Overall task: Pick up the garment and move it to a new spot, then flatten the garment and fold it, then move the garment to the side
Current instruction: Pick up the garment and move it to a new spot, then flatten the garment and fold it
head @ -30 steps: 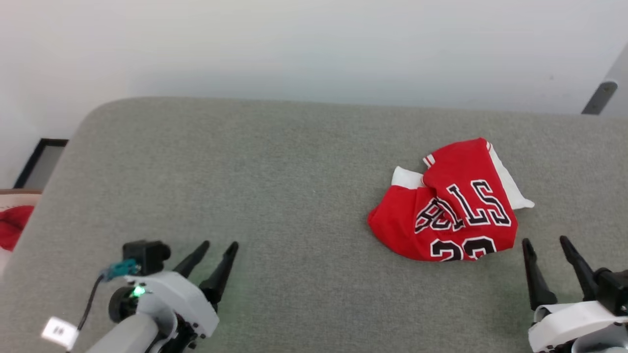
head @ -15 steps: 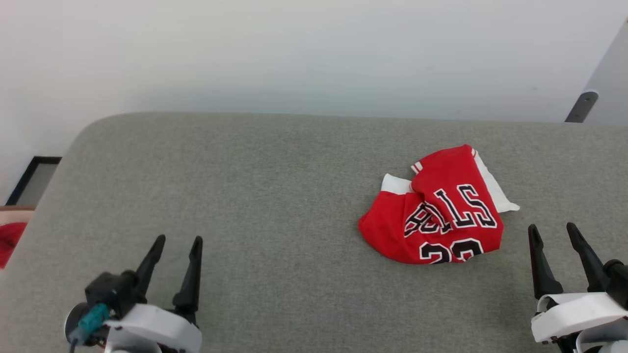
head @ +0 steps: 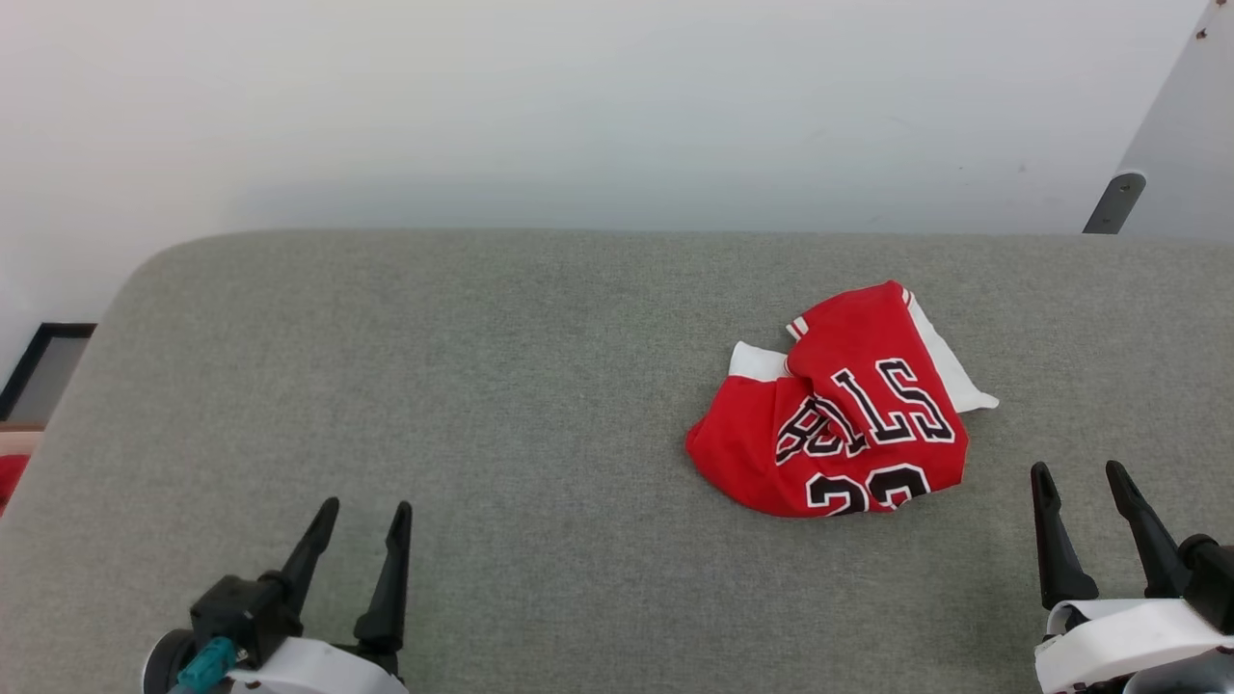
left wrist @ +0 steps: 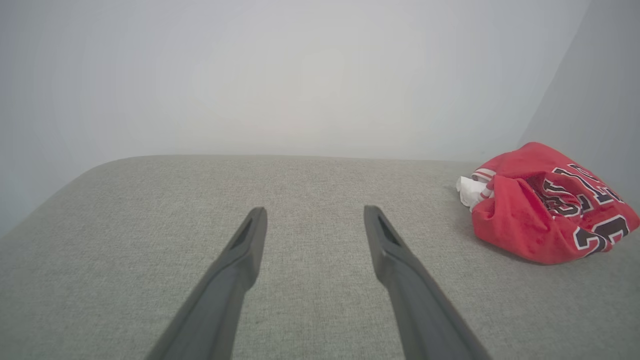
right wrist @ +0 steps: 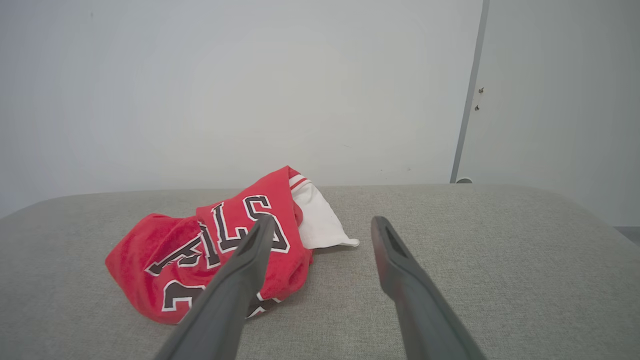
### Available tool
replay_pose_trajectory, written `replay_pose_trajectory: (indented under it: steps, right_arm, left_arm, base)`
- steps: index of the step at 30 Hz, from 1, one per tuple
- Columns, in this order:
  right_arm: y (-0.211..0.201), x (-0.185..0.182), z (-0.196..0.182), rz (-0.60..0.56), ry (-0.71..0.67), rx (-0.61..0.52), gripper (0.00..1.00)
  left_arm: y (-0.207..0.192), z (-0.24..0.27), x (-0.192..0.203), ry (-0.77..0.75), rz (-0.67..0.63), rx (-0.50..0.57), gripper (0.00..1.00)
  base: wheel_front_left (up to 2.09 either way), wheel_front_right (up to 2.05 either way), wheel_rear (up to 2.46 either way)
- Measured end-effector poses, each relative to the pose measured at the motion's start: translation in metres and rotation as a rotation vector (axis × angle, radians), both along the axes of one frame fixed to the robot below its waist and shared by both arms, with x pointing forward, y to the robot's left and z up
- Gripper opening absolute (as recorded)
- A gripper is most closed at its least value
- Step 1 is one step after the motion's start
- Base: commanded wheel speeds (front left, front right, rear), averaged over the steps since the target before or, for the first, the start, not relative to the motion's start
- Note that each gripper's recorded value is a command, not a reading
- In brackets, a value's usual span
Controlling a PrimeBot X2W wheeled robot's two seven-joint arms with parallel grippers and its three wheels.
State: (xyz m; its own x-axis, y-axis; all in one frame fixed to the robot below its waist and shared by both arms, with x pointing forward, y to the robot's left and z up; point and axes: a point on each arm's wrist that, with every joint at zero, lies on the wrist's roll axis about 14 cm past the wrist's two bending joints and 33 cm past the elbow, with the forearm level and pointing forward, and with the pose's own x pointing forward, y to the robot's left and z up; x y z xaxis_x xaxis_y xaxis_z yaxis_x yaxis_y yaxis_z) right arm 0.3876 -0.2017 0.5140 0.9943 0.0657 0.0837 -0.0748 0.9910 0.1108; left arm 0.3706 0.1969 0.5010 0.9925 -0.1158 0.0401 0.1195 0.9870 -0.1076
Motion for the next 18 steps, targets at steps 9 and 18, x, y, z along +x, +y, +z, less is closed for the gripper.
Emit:
replay_pose_trajectory:
  steps: [9,18]
  right_arm:
    - [0.002,0.000,0.001,0.005,-0.003,0.001,1.00]
    - [0.011,0.011,0.003,0.015,-0.014,0.027,1.00]
  left_arm:
    - [-0.002,-0.002,-0.001,0.000,-0.003,-0.004,1.00]
    - [-0.036,0.036,0.057,-0.065,-0.166,0.088,1.00]
  base:
    - [0.00,0.00,0.00]
    - [0.00,0.00,0.00]
